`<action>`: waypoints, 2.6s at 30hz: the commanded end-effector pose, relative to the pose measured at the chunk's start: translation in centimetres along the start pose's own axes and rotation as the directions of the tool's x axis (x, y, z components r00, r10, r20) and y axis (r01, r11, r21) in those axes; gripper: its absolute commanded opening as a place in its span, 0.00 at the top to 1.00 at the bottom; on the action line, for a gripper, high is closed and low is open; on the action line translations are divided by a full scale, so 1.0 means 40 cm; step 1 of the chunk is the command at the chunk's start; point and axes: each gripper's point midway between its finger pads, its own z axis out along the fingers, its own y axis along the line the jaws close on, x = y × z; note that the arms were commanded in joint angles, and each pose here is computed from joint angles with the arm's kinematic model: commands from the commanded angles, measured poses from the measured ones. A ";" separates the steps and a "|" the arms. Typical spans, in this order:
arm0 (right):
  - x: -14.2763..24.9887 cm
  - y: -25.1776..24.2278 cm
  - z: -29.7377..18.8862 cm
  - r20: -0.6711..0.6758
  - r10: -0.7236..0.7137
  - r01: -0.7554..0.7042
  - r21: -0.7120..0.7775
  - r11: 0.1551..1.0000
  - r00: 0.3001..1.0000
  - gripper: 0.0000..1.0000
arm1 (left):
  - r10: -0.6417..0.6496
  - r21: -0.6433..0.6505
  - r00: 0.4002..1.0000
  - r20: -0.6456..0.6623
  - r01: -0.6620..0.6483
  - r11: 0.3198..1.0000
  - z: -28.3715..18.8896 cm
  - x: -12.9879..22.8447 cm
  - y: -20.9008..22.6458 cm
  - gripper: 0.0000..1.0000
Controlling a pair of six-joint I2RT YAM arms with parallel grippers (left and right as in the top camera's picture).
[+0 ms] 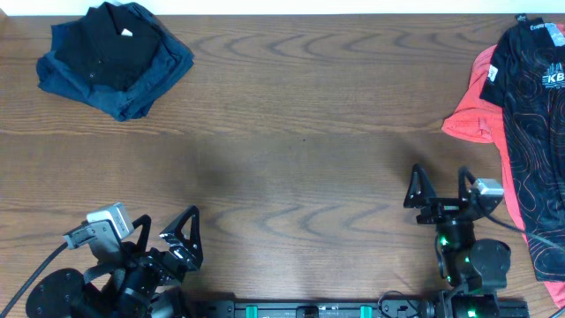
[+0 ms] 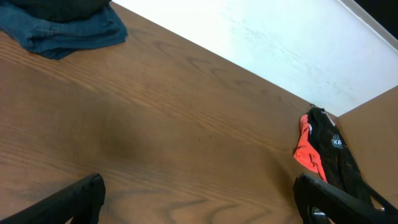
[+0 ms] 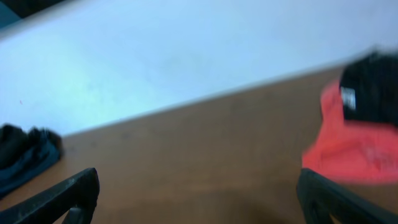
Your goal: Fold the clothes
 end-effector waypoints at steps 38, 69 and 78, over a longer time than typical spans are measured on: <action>0.080 -0.033 -0.023 -0.046 -0.347 0.346 -0.013 0.938 0.937 0.01 | 0.021 0.008 1.000 0.002 -0.021 1.000 -0.001 0.000 -0.004 0.02; 0.080 -0.033 -0.023 -0.046 -0.347 0.346 -0.013 0.938 0.937 0.01 | 0.081 0.081 0.994 -0.072 -0.075 0.994 0.054 0.071 0.016 0.02; 0.080 -0.033 -0.023 -0.046 -0.347 0.346 -0.013 0.938 0.937 0.01 | -0.008 0.141 0.992 0.129 -0.010 0.990 0.218 0.106 0.106 0.02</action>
